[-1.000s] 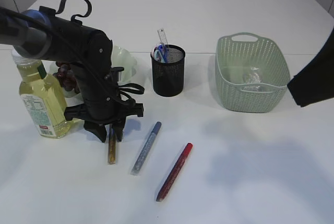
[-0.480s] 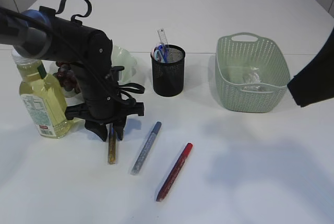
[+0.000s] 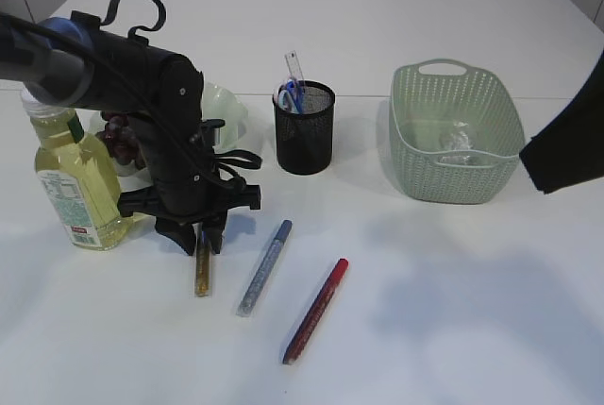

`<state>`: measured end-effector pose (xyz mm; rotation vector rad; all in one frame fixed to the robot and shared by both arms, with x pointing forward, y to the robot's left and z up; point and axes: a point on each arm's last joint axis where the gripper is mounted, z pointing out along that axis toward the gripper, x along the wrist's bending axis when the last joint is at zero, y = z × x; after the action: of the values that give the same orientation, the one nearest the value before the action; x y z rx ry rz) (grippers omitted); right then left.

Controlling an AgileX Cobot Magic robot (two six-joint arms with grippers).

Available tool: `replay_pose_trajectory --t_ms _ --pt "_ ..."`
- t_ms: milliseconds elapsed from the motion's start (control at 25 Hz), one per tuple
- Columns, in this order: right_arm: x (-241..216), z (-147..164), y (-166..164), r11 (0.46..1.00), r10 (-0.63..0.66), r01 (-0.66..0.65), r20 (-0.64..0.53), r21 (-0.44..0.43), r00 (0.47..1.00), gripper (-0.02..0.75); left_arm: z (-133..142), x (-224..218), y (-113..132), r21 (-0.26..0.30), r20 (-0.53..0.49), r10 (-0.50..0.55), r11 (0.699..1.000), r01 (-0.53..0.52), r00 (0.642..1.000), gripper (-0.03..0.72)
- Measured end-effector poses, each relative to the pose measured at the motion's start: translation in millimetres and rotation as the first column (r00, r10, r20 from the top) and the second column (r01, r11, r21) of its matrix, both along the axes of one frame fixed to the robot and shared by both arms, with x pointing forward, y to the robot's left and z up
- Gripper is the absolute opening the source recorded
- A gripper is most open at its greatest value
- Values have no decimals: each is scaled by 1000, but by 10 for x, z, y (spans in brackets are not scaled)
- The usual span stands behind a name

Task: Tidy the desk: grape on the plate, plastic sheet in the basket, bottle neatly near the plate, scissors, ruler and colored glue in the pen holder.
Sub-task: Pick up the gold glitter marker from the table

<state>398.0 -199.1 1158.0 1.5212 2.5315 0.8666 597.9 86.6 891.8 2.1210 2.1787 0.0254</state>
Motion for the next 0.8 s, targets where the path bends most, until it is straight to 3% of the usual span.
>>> replay_pose_trajectory --t_ms 520,800 --pt "0 0 0 1000 0 0 0 0 1000 430 -58 9 -8 3 -11 4 1000 -4 1000 237" --pt "0 0 0 1000 0 0 0 0 1000 430 -58 8 -8 4 -12 -6 1000 6 1000 99"
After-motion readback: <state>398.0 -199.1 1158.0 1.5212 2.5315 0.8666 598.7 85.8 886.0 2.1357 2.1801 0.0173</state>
